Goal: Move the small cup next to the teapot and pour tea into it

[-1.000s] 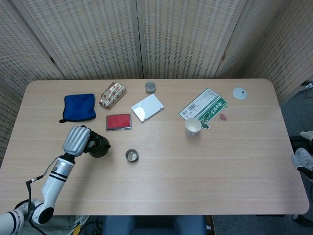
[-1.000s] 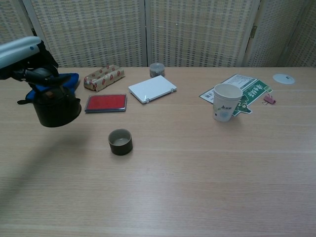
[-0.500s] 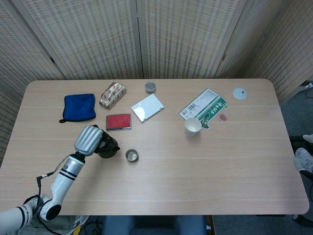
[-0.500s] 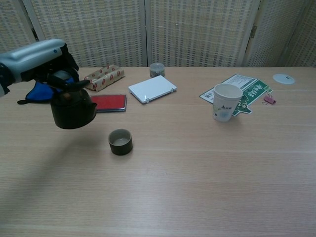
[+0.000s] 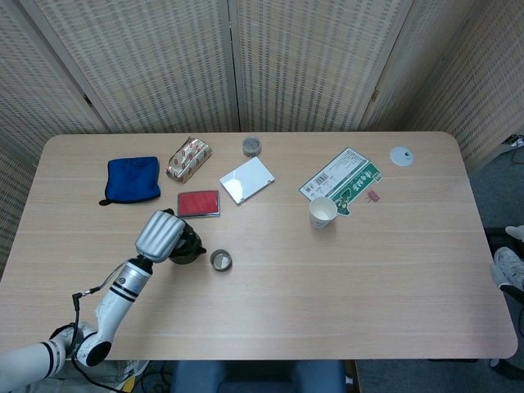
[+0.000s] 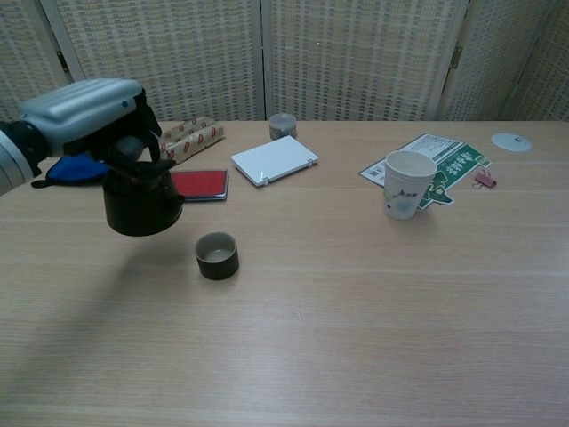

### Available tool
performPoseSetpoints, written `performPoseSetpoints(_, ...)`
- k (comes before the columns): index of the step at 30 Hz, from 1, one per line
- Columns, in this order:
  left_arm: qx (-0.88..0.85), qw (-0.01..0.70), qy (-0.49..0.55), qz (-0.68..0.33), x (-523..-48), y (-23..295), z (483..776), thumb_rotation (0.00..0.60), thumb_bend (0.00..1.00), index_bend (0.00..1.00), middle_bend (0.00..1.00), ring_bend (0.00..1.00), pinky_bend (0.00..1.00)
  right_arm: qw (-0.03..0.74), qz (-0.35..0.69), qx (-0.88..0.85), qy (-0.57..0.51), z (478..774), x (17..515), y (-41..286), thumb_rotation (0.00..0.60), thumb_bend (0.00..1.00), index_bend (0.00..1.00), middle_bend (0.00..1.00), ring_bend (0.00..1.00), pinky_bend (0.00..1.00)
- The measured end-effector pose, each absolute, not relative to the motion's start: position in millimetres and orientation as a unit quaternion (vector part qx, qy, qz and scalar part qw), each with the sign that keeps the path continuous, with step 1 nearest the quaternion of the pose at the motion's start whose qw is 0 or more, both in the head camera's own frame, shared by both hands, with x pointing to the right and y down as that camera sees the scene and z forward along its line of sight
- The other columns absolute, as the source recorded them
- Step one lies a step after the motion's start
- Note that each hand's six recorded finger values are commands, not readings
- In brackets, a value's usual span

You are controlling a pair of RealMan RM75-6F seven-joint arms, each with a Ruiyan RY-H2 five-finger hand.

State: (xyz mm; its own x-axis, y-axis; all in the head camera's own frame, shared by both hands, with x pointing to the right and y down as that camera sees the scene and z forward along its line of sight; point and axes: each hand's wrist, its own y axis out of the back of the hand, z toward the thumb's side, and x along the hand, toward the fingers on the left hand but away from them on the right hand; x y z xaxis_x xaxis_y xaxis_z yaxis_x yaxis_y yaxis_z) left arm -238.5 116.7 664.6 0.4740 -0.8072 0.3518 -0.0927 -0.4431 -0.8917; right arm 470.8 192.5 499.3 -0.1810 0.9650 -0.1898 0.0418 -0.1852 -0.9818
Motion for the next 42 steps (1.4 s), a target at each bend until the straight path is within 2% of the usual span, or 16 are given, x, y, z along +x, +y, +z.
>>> performPoseSetpoints(18, -0.731, 0.462, 0.286, -0.413, -227.3, 121.5, 669.8, 0.52, 0.35, 1.0, 1.0, 1.0, 0.57, 0.389, 0.585, -0.506, -0.5, 503.1, 472.6, 194.1, 0.6, 0.2, 0.31, 0.28, 0.18, 0.27)
performPoseSetpoints(42, -0.693, 0.555, 0.251, -0.385, -203.2, 135.6, 669.5, 0.522, 0.35, 1.0, 1.0, 1.0, 0.57, 0.383, 0.584, -0.51, -0.503, 504.0, 474.7, 195.8, 0.6, 0.2, 0.31, 0.28, 0.18, 0.27)
